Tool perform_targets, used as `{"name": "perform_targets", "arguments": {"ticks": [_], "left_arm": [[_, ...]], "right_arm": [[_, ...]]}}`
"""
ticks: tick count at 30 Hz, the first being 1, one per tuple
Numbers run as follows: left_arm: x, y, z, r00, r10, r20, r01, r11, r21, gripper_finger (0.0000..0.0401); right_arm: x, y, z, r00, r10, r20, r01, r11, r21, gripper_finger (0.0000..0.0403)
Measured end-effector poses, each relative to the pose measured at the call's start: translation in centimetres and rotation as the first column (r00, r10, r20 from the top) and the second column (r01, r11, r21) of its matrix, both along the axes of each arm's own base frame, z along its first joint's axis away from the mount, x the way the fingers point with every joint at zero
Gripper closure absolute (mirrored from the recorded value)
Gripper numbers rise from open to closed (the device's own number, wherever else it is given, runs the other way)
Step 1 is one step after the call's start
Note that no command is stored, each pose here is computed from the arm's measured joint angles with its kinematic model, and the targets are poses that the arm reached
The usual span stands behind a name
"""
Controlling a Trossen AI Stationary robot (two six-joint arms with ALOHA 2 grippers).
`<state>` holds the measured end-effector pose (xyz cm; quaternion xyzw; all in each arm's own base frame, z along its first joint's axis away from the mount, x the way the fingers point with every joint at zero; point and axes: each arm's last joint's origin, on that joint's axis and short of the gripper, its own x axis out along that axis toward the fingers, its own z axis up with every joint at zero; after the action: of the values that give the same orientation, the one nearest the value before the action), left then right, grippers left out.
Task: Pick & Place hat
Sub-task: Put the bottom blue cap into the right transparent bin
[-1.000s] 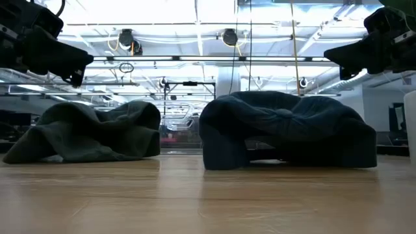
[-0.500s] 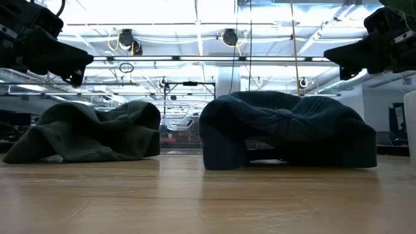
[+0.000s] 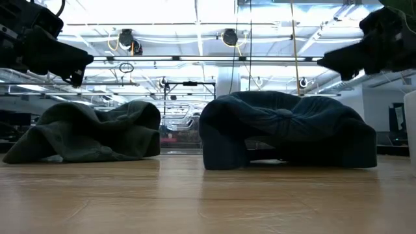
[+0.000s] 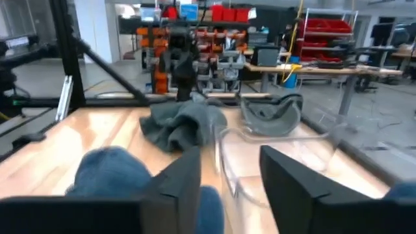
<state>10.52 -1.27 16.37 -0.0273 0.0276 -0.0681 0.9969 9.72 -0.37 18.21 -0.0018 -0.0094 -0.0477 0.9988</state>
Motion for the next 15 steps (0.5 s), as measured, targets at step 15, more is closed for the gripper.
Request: {"name": "perform_targets", "arguments": {"ticks": [15], "left_arm": [[0.0,0.0,0.0,1.0,0.0,0.0,0.0,1.0,0.0,0.0324]], "right_arm": [[0.9,-0.2,5.8,0.999,-0.048,0.014,0.048,0.997,0.053,0.0189]]}}
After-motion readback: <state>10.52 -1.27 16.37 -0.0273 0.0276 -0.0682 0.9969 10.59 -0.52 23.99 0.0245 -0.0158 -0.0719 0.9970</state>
